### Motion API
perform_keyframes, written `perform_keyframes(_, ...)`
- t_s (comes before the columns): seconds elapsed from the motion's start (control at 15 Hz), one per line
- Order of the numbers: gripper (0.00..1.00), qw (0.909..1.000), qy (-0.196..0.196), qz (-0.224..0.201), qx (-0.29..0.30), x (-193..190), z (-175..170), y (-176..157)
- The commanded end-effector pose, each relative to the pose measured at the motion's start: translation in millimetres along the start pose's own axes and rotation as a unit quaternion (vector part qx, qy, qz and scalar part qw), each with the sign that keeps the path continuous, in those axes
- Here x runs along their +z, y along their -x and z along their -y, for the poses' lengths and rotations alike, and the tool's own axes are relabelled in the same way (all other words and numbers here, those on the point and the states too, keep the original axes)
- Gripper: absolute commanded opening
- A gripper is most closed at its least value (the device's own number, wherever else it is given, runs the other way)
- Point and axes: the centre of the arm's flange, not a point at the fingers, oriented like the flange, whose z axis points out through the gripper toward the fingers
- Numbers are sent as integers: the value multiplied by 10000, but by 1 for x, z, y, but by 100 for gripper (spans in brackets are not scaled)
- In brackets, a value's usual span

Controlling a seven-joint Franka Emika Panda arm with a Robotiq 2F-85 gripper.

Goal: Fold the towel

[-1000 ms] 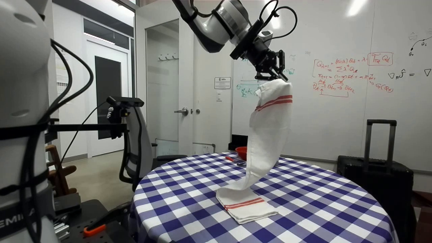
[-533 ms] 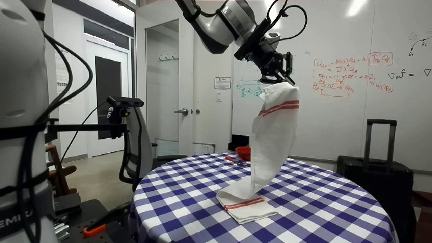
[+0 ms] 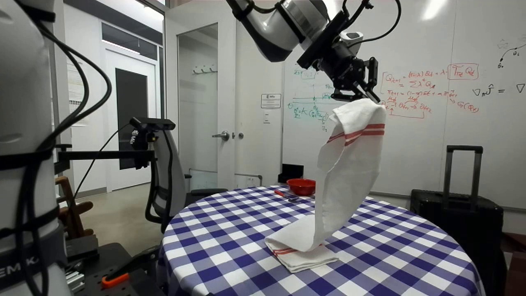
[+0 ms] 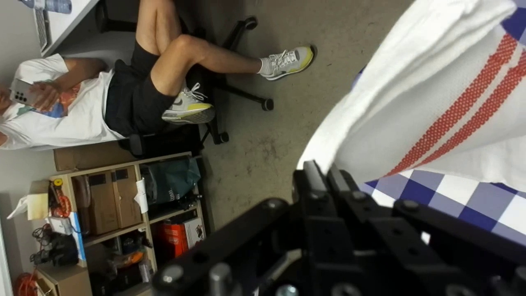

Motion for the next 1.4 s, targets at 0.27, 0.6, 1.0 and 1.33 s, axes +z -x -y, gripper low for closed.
perform_keyframes(0.27,1,9959,-746,213,-460,13,-15,52)
perform_keyframes(0.6,1,9887,-710,453,-1237,17,35,14)
perform_keyframes(1.0,1,9707,-668,269,-2293,-13,159,-33)
perform_keyframes(1.33,1,9607,-660,56,-2696,-37,211,-58)
